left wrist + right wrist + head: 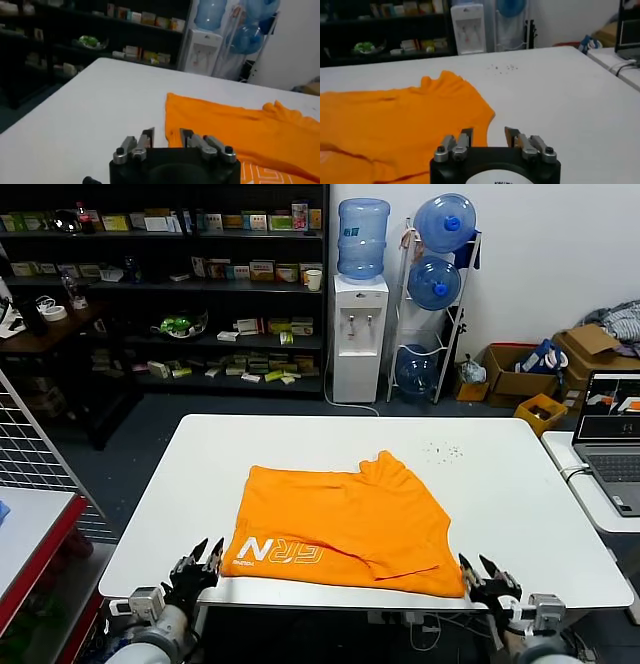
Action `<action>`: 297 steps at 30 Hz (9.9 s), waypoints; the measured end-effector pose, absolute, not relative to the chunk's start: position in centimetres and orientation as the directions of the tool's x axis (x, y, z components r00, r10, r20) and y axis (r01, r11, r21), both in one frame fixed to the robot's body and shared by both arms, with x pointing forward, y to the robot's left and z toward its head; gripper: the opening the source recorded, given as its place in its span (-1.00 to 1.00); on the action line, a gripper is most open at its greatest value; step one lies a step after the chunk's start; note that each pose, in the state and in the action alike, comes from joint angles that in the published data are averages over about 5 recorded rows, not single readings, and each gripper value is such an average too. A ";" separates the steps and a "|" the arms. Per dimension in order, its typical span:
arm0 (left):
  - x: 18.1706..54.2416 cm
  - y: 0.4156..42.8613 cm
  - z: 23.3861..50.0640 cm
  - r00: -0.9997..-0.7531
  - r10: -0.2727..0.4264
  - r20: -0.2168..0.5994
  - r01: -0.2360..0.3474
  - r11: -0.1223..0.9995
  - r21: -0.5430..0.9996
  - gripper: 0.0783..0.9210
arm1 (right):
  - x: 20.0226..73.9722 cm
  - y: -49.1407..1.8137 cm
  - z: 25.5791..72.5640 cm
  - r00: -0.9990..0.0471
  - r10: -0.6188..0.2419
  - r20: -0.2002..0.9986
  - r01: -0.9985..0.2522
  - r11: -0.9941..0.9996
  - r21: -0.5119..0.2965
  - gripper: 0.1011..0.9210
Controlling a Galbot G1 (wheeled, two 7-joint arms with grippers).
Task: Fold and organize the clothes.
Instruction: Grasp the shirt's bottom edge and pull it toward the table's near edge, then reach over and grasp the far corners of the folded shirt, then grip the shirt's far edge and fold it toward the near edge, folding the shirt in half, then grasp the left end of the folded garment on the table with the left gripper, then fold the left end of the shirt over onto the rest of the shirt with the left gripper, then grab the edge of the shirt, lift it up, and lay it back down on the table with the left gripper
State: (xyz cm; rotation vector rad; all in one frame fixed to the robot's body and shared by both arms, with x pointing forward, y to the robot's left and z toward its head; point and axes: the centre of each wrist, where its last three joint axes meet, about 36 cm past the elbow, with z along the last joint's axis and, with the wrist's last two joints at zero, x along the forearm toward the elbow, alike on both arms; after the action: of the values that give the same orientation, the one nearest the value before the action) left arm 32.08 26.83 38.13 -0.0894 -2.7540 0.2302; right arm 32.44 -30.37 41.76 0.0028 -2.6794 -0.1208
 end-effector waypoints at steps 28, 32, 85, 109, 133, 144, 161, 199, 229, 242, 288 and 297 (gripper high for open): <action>55.4 25.1 33.5 -0.898 0.181 0.400 0.123 0.978 -0.168 0.77 | 59.6 -24.8 36.5 -0.856 -0.089 0.510 -0.026 0.991 0.131 0.76; 56.6 25.0 33.2 -0.890 0.178 0.419 0.123 0.980 -0.154 0.77 | 60.5 -24.1 36.0 -0.843 -0.100 0.529 -0.035 0.991 0.130 0.74; 50.1 24.7 36.0 -0.919 0.189 0.346 0.155 0.980 -0.123 -0.97 | 50.2 -26.7 39.1 -0.879 -0.137 0.456 -0.068 0.984 0.164 -0.94; 38.5 24.2 37.6 -0.919 0.227 0.322 0.186 0.970 -0.155 -0.49 | 35.4 -28.0 42.7 -0.870 -0.121 0.478 -0.064 0.989 0.133 -0.34; 36.5 24.9 31.4 -0.904 0.172 0.392 0.099 0.975 -0.200 0.77 | 31.8 -27.8 42.8 -0.863 -0.097 0.495 -0.033 0.990 0.137 0.76; 37.2 24.9 29.8 -0.906 0.151 0.395 0.085 0.980 -0.181 0.24 | 31.3 -27.8 42.7 -0.860 -0.094 0.502 -0.028 0.990 0.137 0.76; 36.4 24.3 29.8 -0.919 0.150 0.365 0.097 0.982 -0.162 -0.86 | 31.2 -27.9 42.3 -0.860 -0.086 0.503 -0.020 0.991 0.134 0.76; 35.7 40.7 41.6 -0.937 -0.094 0.337 -0.051 0.990 0.134 -0.88 | 32.6 -25.5 40.8 -0.880 -0.127 0.457 -0.049 0.983 0.179 0.76; 36.8 15.5 39.8 -0.882 0.242 0.404 0.093 0.930 -0.355 -0.60 | 31.7 -25.1 40.1 -0.879 -0.096 0.467 -0.011 0.983 0.183 0.76; 36.3 18.0 40.0 -0.889 0.229 0.398 0.092 0.938 -0.334 0.30 | 31.8 -25.3 40.1 -0.877 -0.097 0.471 -0.012 0.984 0.178 0.76; 36.1 31.7 33.0 -0.887 0.123 0.445 0.024 0.975 -0.222 -0.12 | 31.9 -24.6 39.6 -0.869 -0.103 0.484 -0.012 0.982 0.187 0.76; 35.9 31.3 32.8 -0.892 0.130 0.432 0.031 0.973 -0.229 -0.74 | 31.8 -24.6 39.6 -0.869 -0.101 0.484 -0.010 0.982 0.188 0.76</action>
State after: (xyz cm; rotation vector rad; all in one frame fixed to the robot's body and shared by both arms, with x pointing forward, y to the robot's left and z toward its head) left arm 35.94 31.34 32.84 -0.1146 -2.6619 0.2990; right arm 31.78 -24.64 39.56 0.0780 -2.6153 -0.2443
